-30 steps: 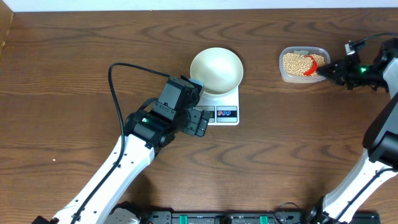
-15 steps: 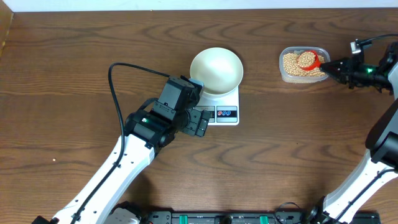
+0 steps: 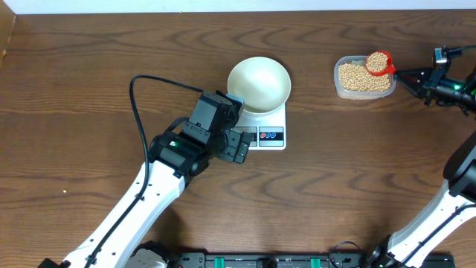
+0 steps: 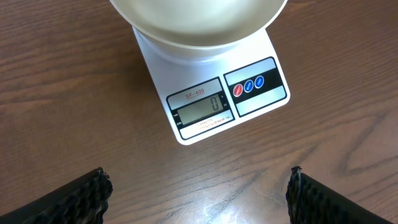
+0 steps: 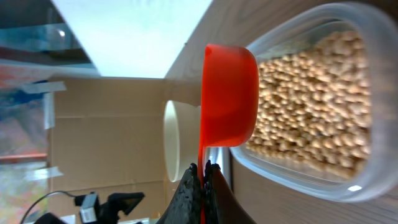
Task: Scoop item into bowl and weigh 50g on scale
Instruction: 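Scoop soybeans and lift the red scoop out of the tub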
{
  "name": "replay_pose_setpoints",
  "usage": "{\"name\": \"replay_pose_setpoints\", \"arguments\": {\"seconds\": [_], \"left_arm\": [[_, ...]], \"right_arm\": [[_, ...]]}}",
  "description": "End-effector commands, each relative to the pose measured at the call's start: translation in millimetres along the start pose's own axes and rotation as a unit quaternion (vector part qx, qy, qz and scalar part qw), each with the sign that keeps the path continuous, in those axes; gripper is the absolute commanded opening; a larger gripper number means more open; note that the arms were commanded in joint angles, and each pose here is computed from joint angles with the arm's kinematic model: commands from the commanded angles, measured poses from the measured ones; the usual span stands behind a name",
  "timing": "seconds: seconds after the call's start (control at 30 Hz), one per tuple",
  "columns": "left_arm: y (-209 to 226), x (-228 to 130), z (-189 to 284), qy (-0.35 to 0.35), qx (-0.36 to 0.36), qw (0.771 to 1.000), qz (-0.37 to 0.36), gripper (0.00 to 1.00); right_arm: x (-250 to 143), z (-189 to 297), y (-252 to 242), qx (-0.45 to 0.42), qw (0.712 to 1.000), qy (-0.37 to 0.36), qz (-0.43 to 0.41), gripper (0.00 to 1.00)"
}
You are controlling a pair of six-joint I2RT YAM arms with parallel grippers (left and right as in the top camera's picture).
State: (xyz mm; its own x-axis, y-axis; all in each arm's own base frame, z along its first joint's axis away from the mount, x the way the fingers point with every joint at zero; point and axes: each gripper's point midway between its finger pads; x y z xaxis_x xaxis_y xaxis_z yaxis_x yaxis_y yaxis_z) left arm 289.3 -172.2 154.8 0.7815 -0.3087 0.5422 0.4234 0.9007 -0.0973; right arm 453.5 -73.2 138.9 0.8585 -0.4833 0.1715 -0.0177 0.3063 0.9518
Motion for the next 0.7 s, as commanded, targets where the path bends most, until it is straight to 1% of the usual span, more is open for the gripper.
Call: {"name": "replay_pose_setpoints", "arguments": {"seconds": [0.0, 0.37, 0.67], "left_arm": [[3.8, 1.2, 2.5, -0.004, 0.009, 1.0, 0.0, 0.92], [3.8, 1.2, 2.5, -0.004, 0.009, 1.0, 0.0, 0.92], [3.8, 1.2, 2.5, -0.004, 0.009, 1.0, 0.0, 0.92]], "right_arm": [[0.0, 0.0, 16.3, 0.061, 0.998, -0.003, 0.004, 0.01], [-7.8, -18.6, 42.6, 0.121, 0.992, 0.019, 0.009, 0.01], [-27.9, -56.0, 59.4, 0.137, 0.988, 0.067, 0.008, 0.01]]}}
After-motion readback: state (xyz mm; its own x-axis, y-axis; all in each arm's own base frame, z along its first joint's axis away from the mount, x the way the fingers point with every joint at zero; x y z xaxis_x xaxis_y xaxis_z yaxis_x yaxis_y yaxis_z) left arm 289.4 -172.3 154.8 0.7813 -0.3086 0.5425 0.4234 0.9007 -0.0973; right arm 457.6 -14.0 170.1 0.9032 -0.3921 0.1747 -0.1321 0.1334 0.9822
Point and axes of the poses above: each gripper's point midway between its finger pads, its own z axis back along the fingers, its own y axis along the line the jaws close on, x = y × z
